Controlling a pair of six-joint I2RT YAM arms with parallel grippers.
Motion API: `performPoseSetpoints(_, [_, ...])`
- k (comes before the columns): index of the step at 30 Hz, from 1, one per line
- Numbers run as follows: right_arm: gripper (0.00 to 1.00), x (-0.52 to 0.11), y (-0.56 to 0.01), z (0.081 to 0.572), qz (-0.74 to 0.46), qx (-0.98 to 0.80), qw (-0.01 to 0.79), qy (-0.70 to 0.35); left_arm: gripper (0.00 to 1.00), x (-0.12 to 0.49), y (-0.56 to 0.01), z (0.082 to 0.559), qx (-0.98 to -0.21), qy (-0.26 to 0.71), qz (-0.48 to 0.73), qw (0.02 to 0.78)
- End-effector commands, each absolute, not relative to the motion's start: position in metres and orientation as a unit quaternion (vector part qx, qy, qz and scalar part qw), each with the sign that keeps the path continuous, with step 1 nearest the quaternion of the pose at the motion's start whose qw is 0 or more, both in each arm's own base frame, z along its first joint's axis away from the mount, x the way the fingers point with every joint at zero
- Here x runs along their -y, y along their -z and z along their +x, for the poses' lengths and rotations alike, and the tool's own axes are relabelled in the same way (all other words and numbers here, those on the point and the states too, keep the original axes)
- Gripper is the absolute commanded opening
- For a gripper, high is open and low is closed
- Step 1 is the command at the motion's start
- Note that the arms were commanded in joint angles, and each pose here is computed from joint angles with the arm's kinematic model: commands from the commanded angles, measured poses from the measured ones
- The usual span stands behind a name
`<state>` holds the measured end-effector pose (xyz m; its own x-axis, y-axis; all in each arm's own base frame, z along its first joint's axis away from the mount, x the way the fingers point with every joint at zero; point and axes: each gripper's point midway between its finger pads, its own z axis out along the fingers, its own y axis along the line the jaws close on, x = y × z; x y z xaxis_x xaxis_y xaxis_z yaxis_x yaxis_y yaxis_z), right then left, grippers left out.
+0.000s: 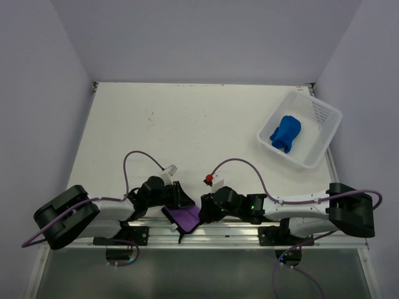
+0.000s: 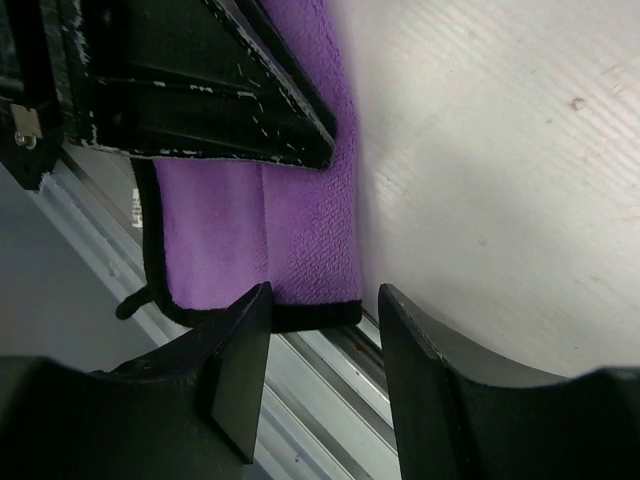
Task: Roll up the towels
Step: Roll the towel
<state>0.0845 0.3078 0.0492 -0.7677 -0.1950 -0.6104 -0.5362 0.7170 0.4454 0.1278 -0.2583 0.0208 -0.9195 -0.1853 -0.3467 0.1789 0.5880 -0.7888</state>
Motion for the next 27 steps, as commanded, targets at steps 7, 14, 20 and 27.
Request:
performPoseSetpoints(7, [0.51, -0.324, -0.04, 0.077, -0.192, -0.887, 0.243, -0.344, 0.29, 0.219, 0.029, 0.107, -0.918, 0.357, -0.002, 0.169])
performPoseSetpoints(14, [0.47, -0.325, -0.027, 0.074, -0.197, -0.893, 0.228, -0.335, 0.29, 0.217, 0.029, 0.107, -0.919, 0.355, -0.005, 0.173])
performPoseSetpoints(20, [0.33, -0.32, -0.018, 0.073, -0.197, -0.898, 0.222, -0.325, 0.29, 0.217, 0.028, 0.108, -0.918, 0.355, -0.006, 0.175])
performPoseSetpoints(27, [0.21, -0.318, -0.024, 0.08, -0.233, -0.893, 0.249, -0.293, 0.29, 0.218, 0.028, 0.11, -0.919, 0.353, -0.007, 0.177])
